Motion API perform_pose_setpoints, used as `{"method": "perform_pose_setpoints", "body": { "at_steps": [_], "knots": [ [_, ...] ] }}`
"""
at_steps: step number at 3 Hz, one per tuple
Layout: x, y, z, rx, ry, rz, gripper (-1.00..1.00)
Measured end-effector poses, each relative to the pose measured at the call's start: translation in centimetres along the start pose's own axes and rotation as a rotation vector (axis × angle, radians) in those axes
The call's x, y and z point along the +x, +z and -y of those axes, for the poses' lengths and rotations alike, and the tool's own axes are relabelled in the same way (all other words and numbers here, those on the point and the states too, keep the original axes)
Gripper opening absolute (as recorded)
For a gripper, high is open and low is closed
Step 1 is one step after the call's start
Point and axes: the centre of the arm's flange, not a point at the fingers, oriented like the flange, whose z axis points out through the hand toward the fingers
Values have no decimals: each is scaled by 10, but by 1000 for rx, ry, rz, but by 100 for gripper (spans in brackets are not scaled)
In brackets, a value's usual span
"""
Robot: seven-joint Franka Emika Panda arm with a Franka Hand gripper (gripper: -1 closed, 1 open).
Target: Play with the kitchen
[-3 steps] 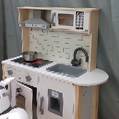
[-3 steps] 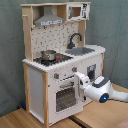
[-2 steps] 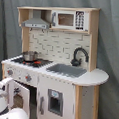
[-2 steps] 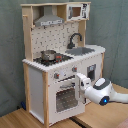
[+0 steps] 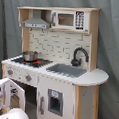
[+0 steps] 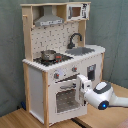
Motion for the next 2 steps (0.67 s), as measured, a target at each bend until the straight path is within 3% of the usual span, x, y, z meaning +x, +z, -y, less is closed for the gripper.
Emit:
{"method": "perform_pose_setpoints", "body": {
  "at_steps": [2],
  "knots": [
    [12, -26, 12, -65, 22, 42, -100]
  ]
}}
